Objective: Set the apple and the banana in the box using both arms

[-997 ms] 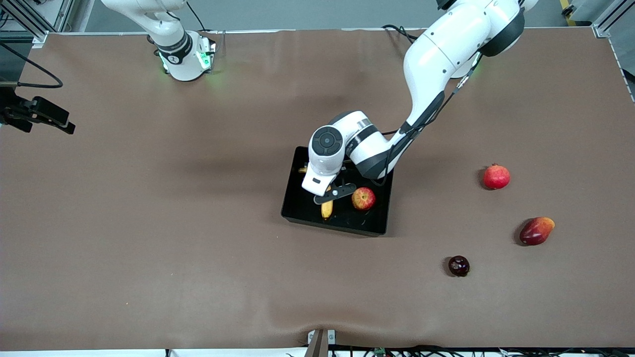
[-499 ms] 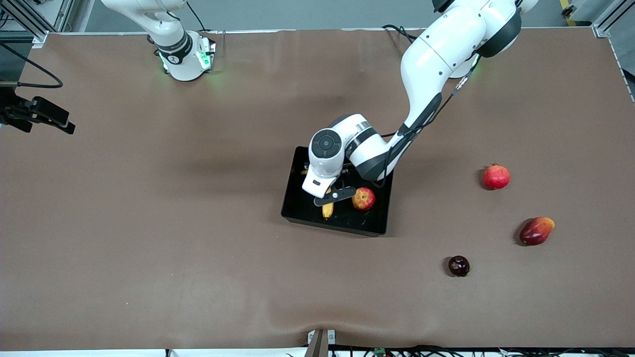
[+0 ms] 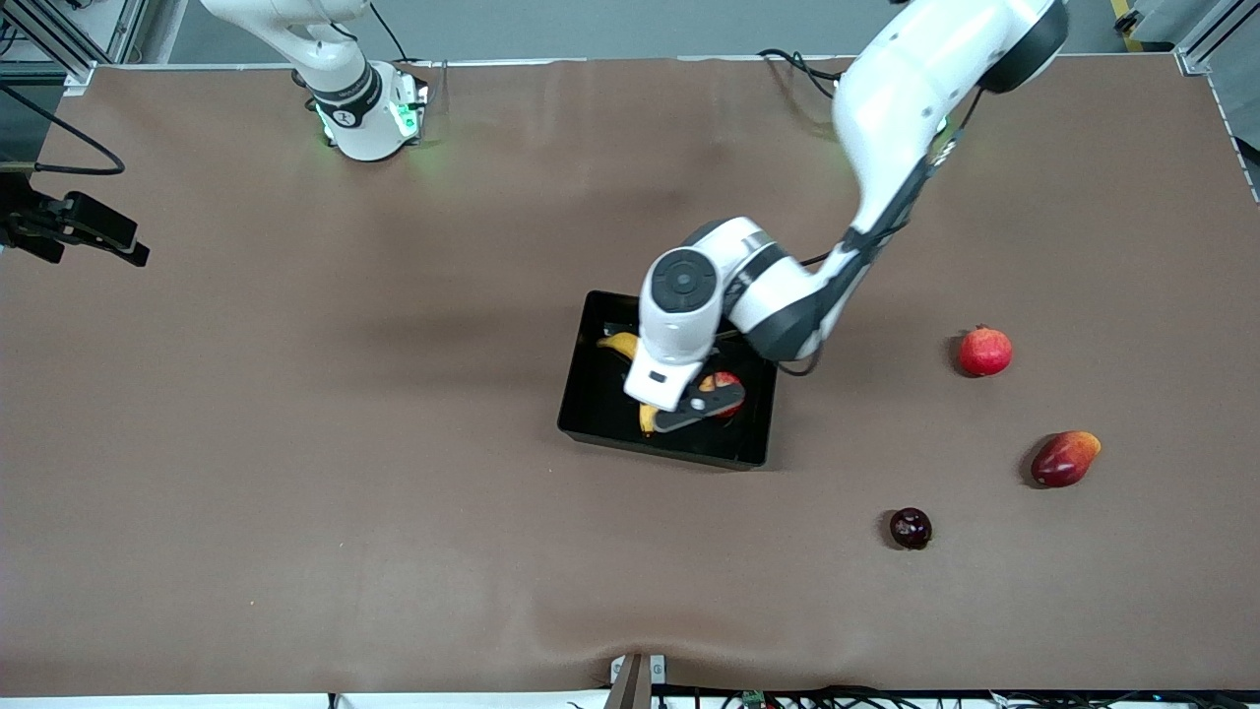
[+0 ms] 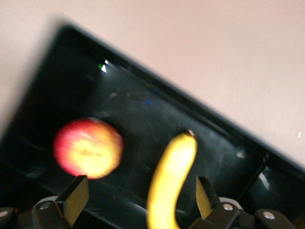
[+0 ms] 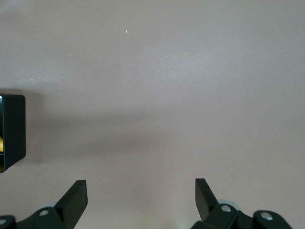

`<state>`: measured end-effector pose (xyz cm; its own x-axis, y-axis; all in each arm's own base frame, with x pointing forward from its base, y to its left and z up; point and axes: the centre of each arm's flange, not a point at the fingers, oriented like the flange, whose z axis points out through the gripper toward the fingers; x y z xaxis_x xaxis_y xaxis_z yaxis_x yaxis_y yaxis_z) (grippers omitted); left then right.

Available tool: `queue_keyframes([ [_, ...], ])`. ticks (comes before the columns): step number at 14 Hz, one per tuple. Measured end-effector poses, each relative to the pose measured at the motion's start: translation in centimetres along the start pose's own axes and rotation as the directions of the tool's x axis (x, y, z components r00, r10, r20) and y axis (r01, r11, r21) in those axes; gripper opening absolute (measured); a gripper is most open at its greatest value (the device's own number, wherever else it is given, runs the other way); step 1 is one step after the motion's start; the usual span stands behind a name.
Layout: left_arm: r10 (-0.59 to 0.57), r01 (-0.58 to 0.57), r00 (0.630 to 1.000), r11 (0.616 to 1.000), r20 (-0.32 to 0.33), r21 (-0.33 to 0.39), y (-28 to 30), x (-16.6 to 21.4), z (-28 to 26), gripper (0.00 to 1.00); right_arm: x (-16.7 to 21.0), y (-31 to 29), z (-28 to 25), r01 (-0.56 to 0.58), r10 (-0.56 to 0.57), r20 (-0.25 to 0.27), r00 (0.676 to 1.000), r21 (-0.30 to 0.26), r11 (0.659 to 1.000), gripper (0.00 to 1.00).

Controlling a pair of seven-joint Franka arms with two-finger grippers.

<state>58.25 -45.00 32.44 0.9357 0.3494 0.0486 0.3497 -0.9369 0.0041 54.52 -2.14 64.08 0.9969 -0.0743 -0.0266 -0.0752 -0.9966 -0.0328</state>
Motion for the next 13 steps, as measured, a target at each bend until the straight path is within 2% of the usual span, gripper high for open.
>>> queue_keyframes([
  [3,-0.024,0.027,0.999,0.997,-0.042,0.072,-5.6,4.4,-8.9,1.0,0.0,0.0,0.0,0.0,0.0,0.0,1.0,0.0,1.0,1.0],
  [6,-0.041,0.049,0.996,0.993,-0.078,0.107,-11.6,7.4,-17.1,1.0,0.0,0.0,0.0,0.0,0.0,0.0,1.0,0.0,1.0,1.0],
  [10,-0.092,0.093,0.996,0.994,-0.018,0.06,-21.0,12.1,-23.6,1.0,0.0,0.0,0.0,0.0,0.0,0.0,1.0,0.0,1.0,1.0],
  [13,-0.011,0.011,1.0,0.997,-0.003,0.075,-27.8,14.8,-26.4,1.0,0.0,0.0,0.0,0.0,0.0,0.0,1.0,0.0,1.0,1.0],
])
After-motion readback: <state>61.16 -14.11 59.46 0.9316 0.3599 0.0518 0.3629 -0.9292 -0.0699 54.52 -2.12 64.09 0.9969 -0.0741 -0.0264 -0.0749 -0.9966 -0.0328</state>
